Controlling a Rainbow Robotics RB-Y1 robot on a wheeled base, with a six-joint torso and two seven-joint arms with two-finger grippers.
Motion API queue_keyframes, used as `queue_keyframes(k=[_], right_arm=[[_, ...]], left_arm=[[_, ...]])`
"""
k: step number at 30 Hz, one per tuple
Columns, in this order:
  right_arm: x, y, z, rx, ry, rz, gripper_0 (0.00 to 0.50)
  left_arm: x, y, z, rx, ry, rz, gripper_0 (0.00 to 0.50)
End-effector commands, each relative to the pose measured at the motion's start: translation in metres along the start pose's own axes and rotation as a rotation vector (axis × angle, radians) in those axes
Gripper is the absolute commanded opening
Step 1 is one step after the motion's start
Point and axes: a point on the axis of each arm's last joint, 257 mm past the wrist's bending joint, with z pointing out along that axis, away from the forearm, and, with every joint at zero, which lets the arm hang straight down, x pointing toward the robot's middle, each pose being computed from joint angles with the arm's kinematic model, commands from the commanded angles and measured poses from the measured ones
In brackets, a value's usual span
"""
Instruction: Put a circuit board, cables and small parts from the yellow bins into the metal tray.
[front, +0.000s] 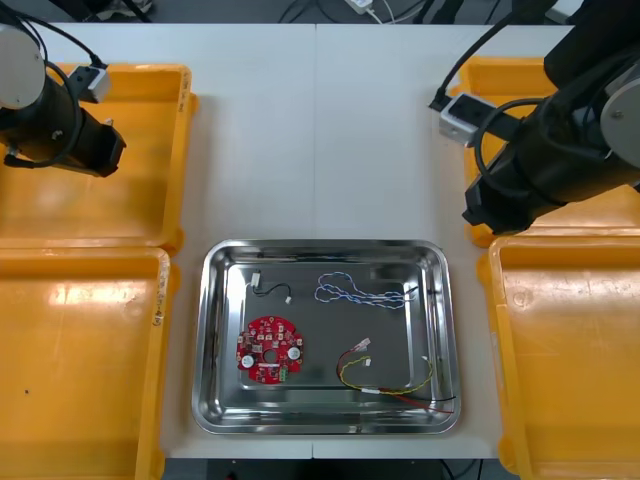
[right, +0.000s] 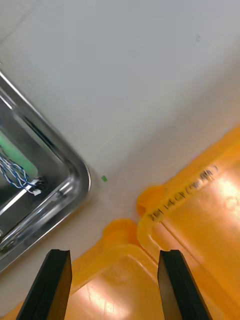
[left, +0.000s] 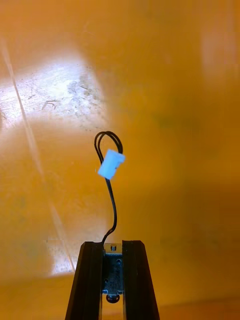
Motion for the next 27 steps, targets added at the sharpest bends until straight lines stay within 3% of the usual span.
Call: queue_keyframes(k=[1,6,18,27], right_arm=[[0.001,-0.045,-0.028,0.066,-0.023,0.179,0.500],[0.013,-0.079,-0.037,0.085,-0.023,0.370,0.500],[0.075,-0.129,-0.042,0.148,0.019,0.610,0.500],[0.114,-0.145,-0.046,0.165,0.038,0.748,0.500]], left_arm=[[0.002,0.007,-0.024,-0.018,-0.045,-0.016,0.000],[0.004,-0.008,-0.038,-0.013,-0.053,-0.030,0.000],[0.002,-0.065,-0.062,0.044,-0.085,-0.076,0.000],[0.012,-0.104,-0.068,0.045,-0.076,-0.078,0.000]])
